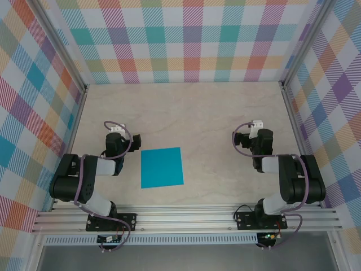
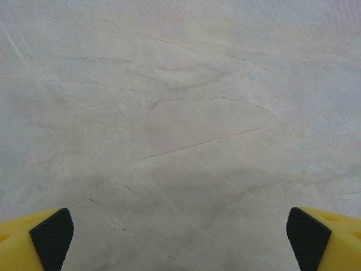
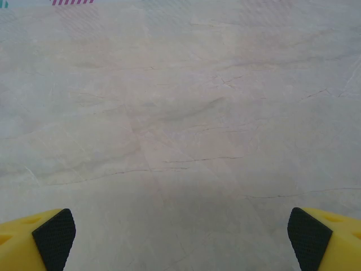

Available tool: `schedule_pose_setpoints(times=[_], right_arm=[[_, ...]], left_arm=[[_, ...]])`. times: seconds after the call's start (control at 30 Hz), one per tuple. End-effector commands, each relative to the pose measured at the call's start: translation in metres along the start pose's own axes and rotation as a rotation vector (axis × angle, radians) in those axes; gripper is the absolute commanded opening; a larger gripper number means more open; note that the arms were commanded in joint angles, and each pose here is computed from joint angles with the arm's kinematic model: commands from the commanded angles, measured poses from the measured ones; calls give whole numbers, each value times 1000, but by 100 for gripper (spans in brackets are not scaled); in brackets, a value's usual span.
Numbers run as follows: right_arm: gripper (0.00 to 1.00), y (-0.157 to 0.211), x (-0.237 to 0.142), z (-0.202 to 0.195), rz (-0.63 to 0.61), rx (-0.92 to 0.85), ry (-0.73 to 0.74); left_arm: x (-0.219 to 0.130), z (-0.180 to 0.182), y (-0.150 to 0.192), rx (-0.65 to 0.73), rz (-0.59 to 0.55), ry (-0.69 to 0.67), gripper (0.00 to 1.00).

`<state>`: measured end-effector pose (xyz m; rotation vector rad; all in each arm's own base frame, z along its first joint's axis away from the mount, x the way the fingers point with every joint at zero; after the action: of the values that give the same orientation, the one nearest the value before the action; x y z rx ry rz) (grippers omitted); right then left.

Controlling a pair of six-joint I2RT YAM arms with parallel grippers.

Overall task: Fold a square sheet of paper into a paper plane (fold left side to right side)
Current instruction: Move the square sheet of paper to the center of the table.

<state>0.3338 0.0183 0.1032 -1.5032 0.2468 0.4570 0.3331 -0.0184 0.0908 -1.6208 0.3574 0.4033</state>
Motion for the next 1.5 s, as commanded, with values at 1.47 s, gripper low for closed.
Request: schedule_pose_setpoints(times=[1.47], right_arm=[[100,-65,-71,29,209,317,-158]], left_arm=[[-119,-76,-29,-63,450,158,100]])
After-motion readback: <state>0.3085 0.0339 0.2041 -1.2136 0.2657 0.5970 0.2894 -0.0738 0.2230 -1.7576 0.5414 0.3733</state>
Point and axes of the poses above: each hand's point on the last joint's axis, 136 mm out from that joint toward the fingers, its own x axis out along the fingers, its own z axis along the line the jaws close on, y = z × x, the point moved 6 cm from there along -x, back along the fingers, and after that the axes turned 1 degree about -x, right-handed, at the moved point
